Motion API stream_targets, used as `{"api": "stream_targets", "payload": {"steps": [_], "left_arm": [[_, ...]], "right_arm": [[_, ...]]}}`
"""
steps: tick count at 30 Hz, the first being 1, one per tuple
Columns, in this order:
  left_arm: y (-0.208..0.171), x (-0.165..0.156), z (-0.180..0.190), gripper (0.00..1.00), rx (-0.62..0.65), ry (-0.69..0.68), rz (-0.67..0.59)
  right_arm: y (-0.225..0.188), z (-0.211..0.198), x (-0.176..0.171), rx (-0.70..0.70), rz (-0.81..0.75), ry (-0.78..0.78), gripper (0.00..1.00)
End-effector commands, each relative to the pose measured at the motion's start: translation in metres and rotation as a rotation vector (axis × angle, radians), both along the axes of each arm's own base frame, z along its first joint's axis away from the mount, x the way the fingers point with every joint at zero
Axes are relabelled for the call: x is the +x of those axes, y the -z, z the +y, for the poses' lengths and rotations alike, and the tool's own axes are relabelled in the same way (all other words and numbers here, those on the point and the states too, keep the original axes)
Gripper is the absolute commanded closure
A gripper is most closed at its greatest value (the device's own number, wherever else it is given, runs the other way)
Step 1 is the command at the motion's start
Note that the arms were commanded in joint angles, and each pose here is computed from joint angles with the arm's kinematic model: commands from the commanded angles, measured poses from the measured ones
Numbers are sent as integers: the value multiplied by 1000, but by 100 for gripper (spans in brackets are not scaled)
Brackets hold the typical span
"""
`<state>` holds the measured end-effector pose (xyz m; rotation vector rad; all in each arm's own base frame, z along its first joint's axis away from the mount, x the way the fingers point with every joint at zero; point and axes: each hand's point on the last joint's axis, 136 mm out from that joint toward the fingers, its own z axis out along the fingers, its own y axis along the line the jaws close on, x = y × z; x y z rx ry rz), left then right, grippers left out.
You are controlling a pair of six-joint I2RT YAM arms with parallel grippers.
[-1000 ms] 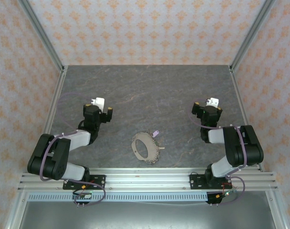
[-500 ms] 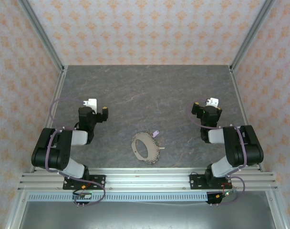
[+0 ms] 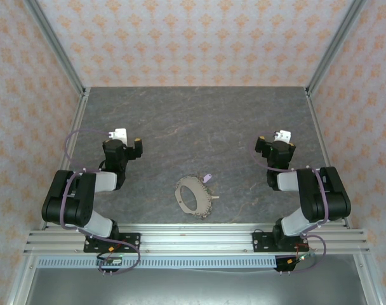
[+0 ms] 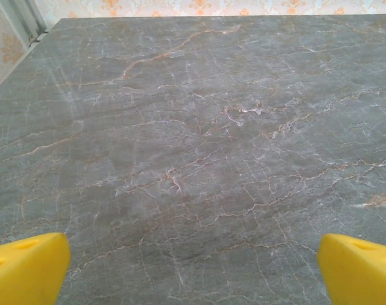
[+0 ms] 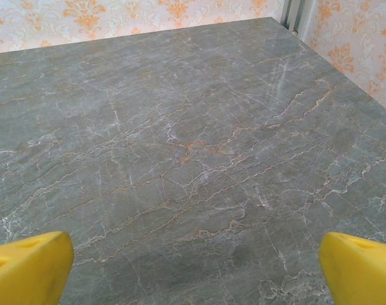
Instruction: Put the keys on the keyring
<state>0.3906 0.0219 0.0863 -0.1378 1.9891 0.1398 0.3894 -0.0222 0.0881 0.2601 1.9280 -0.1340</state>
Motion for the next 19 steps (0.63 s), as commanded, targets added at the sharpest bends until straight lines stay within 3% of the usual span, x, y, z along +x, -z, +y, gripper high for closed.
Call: {"api": "stream_targets", "payload": {"steps": [1, 19], "left_arm": [[-7, 3, 3, 0, 4, -27, -17], [-7, 2, 3, 0, 6, -27, -17]], "right_arm": [[-3, 1, -1, 1, -11, -7, 1], [-4, 9, -3, 1, -27, -62, 1]]}}
